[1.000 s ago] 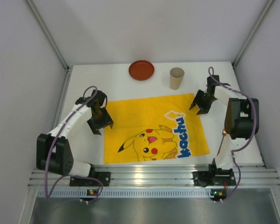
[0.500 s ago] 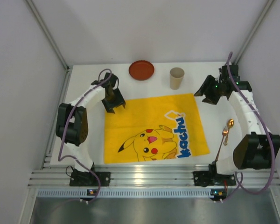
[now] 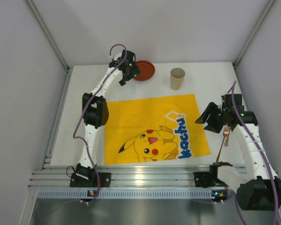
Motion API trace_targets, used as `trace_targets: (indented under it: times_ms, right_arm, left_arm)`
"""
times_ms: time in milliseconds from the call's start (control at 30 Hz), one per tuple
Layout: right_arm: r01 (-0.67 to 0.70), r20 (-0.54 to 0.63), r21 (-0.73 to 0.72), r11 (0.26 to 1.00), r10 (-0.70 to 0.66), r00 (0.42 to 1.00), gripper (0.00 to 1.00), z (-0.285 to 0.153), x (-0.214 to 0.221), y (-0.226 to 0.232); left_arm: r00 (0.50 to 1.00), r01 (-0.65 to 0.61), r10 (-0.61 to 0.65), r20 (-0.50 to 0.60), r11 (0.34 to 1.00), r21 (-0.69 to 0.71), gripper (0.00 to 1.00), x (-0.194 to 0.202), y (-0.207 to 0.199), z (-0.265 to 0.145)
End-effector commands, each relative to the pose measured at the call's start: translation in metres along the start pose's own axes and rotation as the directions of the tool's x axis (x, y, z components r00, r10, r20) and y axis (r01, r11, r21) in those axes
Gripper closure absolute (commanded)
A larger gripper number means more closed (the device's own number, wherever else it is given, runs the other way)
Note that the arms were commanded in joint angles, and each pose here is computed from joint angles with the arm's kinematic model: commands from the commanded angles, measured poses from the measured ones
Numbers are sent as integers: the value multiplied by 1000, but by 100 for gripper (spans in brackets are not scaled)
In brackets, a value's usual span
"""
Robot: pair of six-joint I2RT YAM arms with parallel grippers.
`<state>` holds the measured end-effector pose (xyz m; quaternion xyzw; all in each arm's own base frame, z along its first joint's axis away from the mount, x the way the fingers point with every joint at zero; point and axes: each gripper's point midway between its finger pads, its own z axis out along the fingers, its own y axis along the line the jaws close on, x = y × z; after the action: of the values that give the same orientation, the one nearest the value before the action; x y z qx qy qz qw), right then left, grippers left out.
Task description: Set the dinner table for one person
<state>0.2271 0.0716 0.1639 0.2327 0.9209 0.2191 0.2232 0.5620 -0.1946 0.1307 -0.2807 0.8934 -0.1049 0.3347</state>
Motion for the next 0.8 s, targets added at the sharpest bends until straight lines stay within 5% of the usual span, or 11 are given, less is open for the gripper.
trace_targets:
  times_ms: [0,400,600,767]
  right_arm:
    - [-9,20,54,999,8,1000,40,-7,9,-14]
    - [-167,74,185,969,156,985,40,-20,19,-37]
    - [-188,72,202,961,177,982,40,-17,5,-31]
    - [-176,69,194,965,166,984,40,-11,-8,-23]
  left_arm:
    - [998,51,-51,48,999,9,3,-12,-3,28]
    - [996,47,-57,67,988,150,9,-24,-3,122]
    - [998,45,-51,41,990,132,38,-12,6,136]
    - [1000,8,-13,26,986,168,46,1,-7,138]
